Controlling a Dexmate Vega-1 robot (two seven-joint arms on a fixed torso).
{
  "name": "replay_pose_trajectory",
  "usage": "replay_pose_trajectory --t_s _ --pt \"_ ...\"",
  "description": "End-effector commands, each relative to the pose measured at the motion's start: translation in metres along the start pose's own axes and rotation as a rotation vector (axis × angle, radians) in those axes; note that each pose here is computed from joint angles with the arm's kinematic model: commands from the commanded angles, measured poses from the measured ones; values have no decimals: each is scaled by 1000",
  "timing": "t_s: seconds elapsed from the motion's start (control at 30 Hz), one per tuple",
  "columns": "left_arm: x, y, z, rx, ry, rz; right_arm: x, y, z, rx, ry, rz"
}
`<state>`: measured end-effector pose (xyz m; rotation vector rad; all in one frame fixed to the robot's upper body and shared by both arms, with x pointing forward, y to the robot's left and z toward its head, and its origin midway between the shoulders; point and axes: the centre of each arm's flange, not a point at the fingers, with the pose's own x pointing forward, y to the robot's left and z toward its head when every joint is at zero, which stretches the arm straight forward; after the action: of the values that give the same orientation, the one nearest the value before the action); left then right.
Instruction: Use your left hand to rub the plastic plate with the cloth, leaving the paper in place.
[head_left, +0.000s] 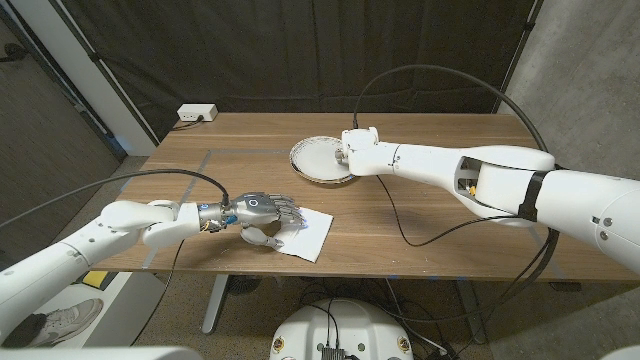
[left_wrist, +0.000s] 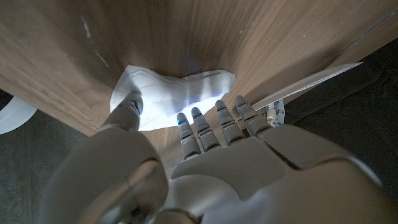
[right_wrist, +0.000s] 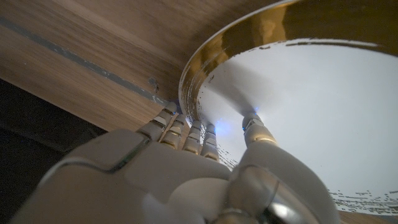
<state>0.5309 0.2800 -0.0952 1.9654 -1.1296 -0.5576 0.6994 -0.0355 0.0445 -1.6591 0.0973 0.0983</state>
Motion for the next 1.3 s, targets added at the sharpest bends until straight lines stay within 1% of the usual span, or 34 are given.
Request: replay_pose_trajectory --t_s 0.03,0.17,0.43,0.53,0.67,0.9,1.0,1.1,1.2,1.3 --pt "-6 -6 7 81 -13 95 -2 0 -1 12 -11 0" --pt "-8 -6 7 102 -15 147 -2 -1 -1 10 -10 4" --pt "-7 -11 7 110 -6 144 -1 -1 -3 14 -14 2" --pt "-8 -12 6 116 -2 154 -1 -1 -3 15 -13 4" --pt "-9 -11 5 131 4 196 0 -2 -3 14 -14 4" --pt "-14 -5 2 168 26 304 2 -3 -2 8 -15 5" --pt "-16 -1 -2 183 43 365 3 -4 -2 2 -13 8" --pt "-19 5 -8 199 76 438 4 -3 -2 1 -13 15" --pt "-22 14 -18 212 120 512 5 -2 -2 3 -15 22" --pt "-22 22 -27 232 159 555 5 -1 -2 3 -18 24"
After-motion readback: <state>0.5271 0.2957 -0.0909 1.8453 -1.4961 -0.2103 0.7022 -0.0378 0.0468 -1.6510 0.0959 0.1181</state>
